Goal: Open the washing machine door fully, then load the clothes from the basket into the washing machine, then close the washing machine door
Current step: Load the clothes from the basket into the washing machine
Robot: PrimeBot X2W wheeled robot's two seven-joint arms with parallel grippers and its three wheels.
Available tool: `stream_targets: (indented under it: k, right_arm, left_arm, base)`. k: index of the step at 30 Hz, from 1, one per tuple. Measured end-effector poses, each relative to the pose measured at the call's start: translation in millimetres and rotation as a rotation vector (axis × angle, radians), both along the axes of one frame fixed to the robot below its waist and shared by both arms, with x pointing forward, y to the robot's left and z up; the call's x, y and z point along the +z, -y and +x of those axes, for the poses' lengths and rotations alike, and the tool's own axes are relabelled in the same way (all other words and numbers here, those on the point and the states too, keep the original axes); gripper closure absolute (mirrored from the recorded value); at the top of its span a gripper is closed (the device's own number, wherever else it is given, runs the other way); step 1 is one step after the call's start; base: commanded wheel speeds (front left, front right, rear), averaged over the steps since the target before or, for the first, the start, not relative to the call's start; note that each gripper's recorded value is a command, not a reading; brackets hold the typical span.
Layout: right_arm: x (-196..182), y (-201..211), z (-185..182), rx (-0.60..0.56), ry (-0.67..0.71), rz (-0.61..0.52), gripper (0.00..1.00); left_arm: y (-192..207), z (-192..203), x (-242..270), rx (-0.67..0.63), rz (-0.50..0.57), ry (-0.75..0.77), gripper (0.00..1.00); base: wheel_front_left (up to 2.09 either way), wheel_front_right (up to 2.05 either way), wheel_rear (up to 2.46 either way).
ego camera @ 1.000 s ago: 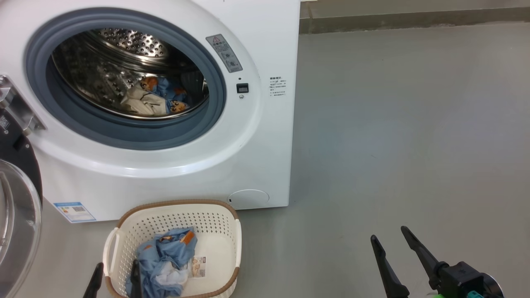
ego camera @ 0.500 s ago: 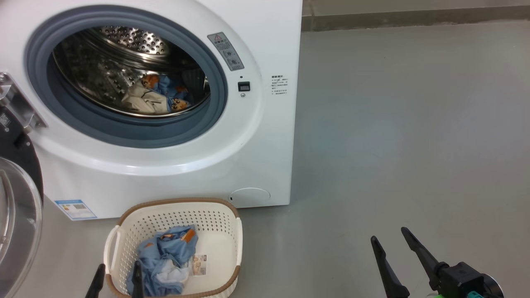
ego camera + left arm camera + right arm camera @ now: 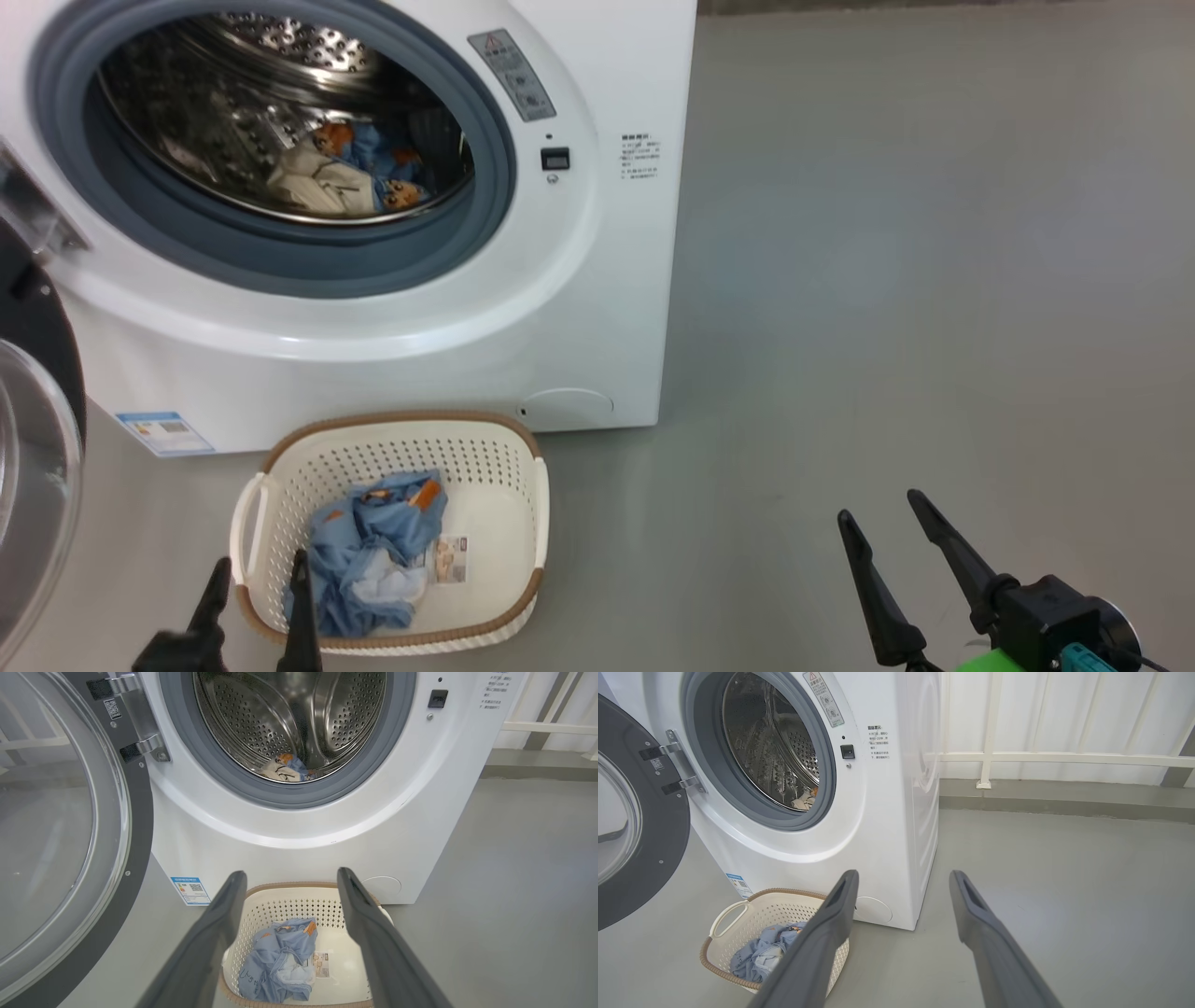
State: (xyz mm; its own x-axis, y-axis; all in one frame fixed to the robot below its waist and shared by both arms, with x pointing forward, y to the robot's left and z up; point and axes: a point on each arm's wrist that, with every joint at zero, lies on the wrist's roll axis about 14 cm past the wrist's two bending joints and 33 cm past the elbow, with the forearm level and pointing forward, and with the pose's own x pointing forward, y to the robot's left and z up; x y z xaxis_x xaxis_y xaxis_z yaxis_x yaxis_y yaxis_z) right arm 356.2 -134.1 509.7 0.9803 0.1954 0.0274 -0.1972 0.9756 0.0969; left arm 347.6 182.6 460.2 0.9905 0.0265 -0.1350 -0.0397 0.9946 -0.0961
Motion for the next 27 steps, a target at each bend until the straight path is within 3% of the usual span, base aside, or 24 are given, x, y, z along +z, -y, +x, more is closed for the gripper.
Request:
stream_targets:
  k: [15,27]
  right_arm:
    - [-17.1,4.9,50.9,-0.020,-0.005,0.025,0.00]
    - [-61.2,10.5,99.7,-0.039,-0.051,0.074,0.00]
  left_arm:
    - [18.7,82.4,-95.7,-0.102,0.022,-0.291,0.00]
    - [16.0,158.5,-176.3,-0.153,0.097,-0.519,0.00]
  base:
    - [0.00,0.00,0.00]
    - [0.00,0.00,0.00]
